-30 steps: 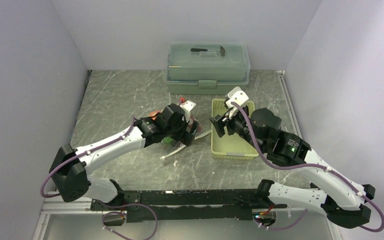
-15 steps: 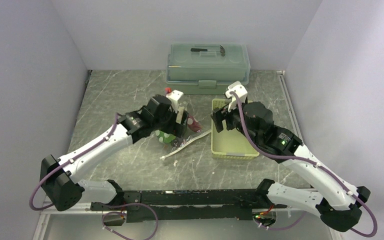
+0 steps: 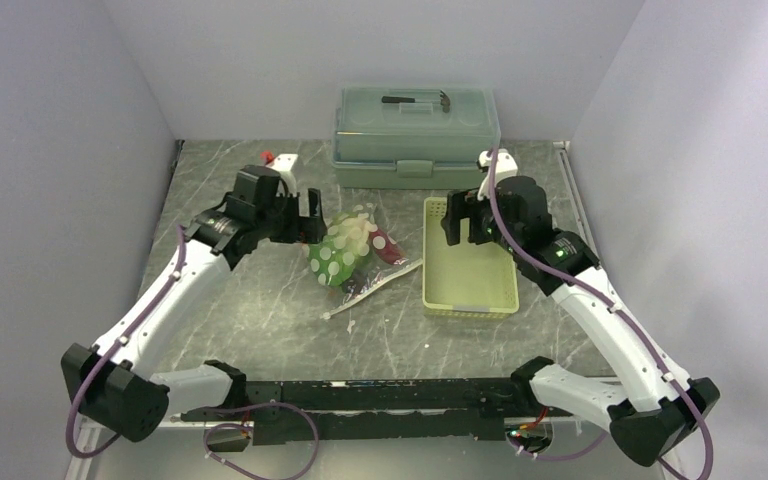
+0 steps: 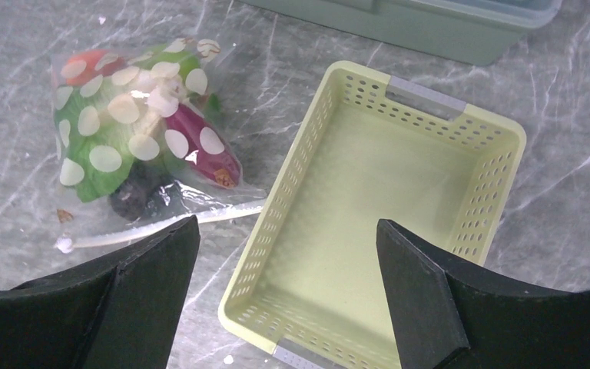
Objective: Place the food in the zip-top bag and seal the zipper
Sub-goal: Reset both arms
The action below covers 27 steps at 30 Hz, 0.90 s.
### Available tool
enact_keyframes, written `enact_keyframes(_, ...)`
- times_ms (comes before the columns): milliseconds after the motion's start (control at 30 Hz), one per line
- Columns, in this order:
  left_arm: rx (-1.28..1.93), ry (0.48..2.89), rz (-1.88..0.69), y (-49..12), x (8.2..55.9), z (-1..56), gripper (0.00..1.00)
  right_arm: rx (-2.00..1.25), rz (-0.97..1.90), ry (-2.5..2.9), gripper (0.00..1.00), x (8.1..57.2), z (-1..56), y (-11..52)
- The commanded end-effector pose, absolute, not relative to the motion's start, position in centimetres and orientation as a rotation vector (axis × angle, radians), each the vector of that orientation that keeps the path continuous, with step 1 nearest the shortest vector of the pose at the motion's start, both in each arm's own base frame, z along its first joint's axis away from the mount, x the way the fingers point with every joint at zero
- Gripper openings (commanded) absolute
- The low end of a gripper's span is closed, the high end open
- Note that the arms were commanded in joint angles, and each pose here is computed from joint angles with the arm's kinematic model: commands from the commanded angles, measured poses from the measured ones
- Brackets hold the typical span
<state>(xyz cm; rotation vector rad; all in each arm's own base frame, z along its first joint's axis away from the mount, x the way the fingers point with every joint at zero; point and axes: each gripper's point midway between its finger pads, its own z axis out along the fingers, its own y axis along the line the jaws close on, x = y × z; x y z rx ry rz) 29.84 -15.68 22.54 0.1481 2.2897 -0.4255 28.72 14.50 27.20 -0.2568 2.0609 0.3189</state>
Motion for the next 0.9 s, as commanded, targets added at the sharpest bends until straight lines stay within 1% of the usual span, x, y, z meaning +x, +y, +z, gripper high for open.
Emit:
enact_keyframes(0,0.069,2.195,-0.432,-13.9,29.7,25.8,0.99,-0.173,0.443,2.067,0.91,28.6,27.9,14.3)
enact_keyframes(200,0.060,2.160,-0.393,-12.3,28.9,26.3,0.99,-0.088,0.573,2.074,0.92,28.5,27.2,13.0)
enact_keyframes(333,0.055,2.117,-0.365,-11.5,28.4,26.5,0.99,-0.076,0.574,2.013,0.99,28.3,27.6,12.0)
enact_keyframes(633,0.065,2.030,-0.351,-10.4,26.7,26.5,0.99,-0.108,0.541,1.865,1.00,27.3,28.5,11.2)
enact_keyframes(867,0.089,2.013,-0.369,-10.3,25.5,25.6,0.99,-0.136,0.535,1.758,1.00,26.2,29.3,10.9)
